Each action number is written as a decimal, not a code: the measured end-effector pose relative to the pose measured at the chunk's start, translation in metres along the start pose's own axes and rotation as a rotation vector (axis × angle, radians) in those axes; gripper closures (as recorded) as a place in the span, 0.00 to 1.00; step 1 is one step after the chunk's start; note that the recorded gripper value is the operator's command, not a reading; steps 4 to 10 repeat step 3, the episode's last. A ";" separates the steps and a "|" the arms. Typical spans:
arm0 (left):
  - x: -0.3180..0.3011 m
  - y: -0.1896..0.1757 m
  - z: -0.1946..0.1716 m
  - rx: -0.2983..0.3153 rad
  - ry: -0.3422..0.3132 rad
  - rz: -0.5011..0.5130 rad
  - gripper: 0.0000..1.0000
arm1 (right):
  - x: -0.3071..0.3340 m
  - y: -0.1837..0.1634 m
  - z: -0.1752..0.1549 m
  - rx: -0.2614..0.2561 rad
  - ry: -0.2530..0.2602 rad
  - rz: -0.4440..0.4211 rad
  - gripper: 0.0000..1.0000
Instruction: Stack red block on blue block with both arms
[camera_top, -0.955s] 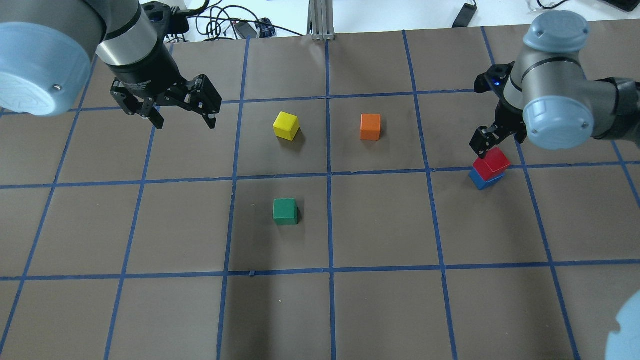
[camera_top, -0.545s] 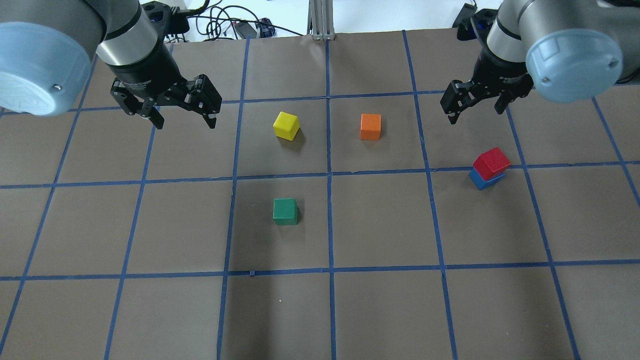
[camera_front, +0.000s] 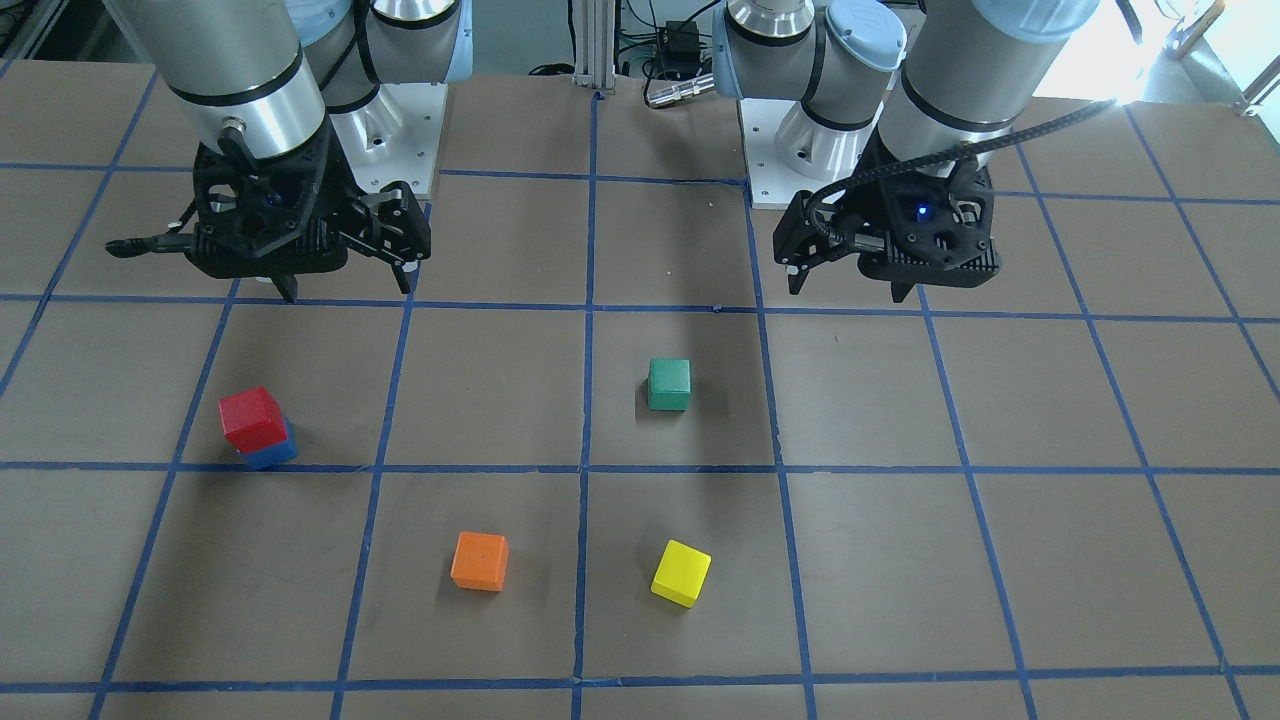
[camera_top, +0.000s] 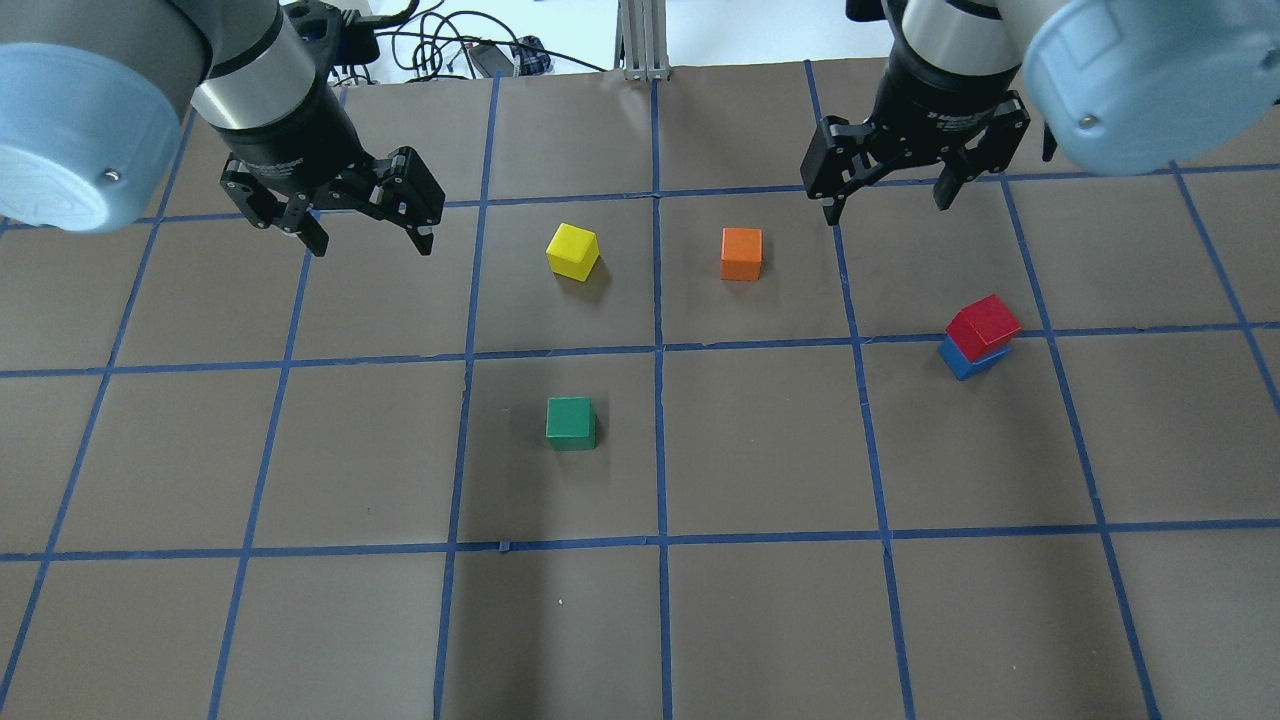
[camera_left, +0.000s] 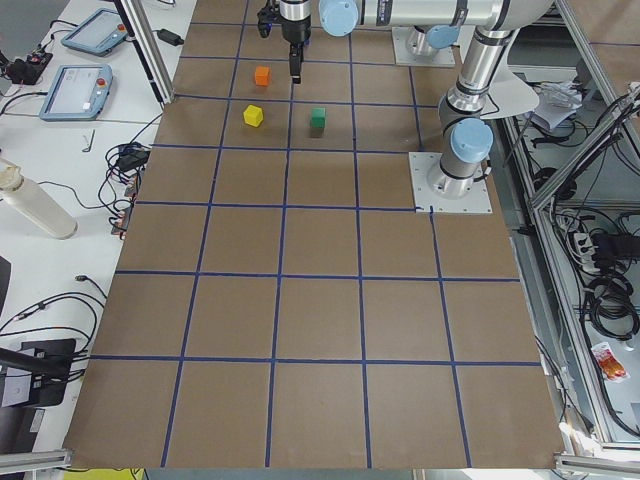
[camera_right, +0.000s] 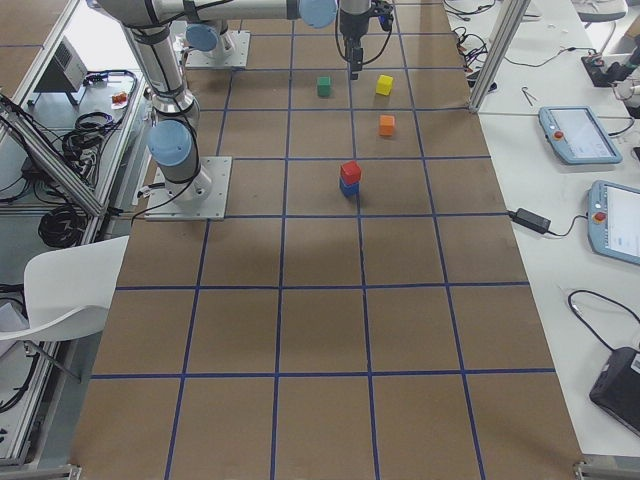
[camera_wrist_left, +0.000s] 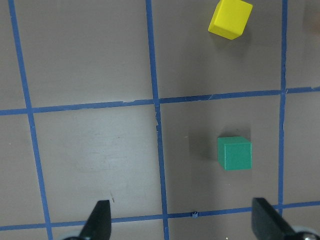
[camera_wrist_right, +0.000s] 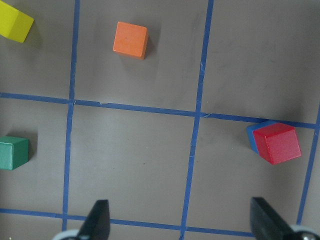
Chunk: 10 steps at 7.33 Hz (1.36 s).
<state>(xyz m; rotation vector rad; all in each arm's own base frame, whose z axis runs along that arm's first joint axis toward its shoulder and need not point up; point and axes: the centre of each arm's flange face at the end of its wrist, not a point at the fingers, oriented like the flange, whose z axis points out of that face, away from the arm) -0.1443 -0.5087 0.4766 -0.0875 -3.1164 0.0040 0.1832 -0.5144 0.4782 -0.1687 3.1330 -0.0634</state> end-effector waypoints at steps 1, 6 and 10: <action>0.001 0.002 -0.005 0.016 0.000 0.001 0.00 | -0.004 -0.003 0.004 0.010 0.000 0.007 0.00; 0.003 0.002 -0.009 0.051 -0.004 0.004 0.00 | -0.005 -0.006 0.007 0.018 0.002 0.010 0.00; 0.003 0.002 -0.009 0.051 -0.004 0.004 0.00 | -0.005 -0.006 0.007 0.018 0.002 0.010 0.00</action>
